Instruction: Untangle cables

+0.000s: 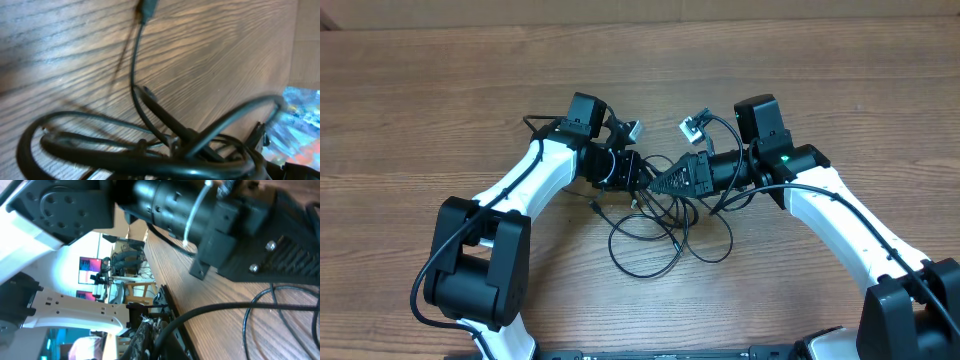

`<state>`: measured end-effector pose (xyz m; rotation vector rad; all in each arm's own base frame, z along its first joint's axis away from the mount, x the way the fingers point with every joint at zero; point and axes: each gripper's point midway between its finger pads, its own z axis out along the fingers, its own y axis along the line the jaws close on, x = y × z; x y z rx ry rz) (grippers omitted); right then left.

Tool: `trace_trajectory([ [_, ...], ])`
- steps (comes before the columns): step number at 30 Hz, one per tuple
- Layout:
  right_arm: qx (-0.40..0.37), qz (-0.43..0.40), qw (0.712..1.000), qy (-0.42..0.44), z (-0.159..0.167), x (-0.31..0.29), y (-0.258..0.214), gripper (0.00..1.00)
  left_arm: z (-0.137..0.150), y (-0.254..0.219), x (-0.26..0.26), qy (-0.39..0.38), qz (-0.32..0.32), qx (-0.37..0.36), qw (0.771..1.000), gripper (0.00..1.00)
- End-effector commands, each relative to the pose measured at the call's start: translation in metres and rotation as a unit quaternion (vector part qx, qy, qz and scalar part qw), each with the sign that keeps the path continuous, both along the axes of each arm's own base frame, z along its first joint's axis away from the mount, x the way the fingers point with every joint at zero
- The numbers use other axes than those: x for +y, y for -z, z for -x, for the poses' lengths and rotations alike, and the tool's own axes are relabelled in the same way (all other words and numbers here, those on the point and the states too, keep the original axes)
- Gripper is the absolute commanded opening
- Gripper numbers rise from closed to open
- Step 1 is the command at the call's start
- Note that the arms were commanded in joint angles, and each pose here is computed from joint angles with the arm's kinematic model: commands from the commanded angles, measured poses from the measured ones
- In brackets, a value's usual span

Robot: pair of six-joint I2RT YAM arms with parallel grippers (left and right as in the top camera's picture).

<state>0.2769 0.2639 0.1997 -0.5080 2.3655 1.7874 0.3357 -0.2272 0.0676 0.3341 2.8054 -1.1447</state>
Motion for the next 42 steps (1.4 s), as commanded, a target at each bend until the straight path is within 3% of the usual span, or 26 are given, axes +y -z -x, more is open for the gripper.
trace_trajectory([
  [1,-0.032,-0.029,0.999,-0.008,-0.003,0.002,-0.022,0.04,0.002,0.009,0.003,-0.004,-0.017,0.01,1.0,0.04],
  [6,-0.019,0.016,0.998,0.05,-0.022,0.004,-0.01,0.04,0.002,0.009,0.002,-0.002,-0.017,0.009,1.0,0.04],
  [9,-0.021,0.034,0.998,0.046,-0.016,0.014,-0.004,0.04,0.003,0.009,0.002,-0.003,-0.017,0.01,1.0,0.04],
  [15,-0.049,0.165,0.979,0.112,-0.024,0.018,0.039,0.04,0.003,0.009,0.002,-0.002,-0.017,0.01,1.0,0.04],
  [28,-0.136,0.038,0.981,0.134,-0.056,0.044,-0.024,0.04,0.003,0.009,0.002,-0.002,-0.017,0.01,1.0,0.04],
  [35,-0.145,-0.08,0.986,-0.037,0.002,0.058,-0.06,0.04,0.003,0.009,0.003,-0.002,-0.018,0.01,1.0,0.04],
  [42,-0.084,-0.06,0.995,-0.009,-0.011,0.032,-0.048,0.04,-0.001,0.017,0.019,-0.021,-0.052,0.015,0.998,0.04],
])
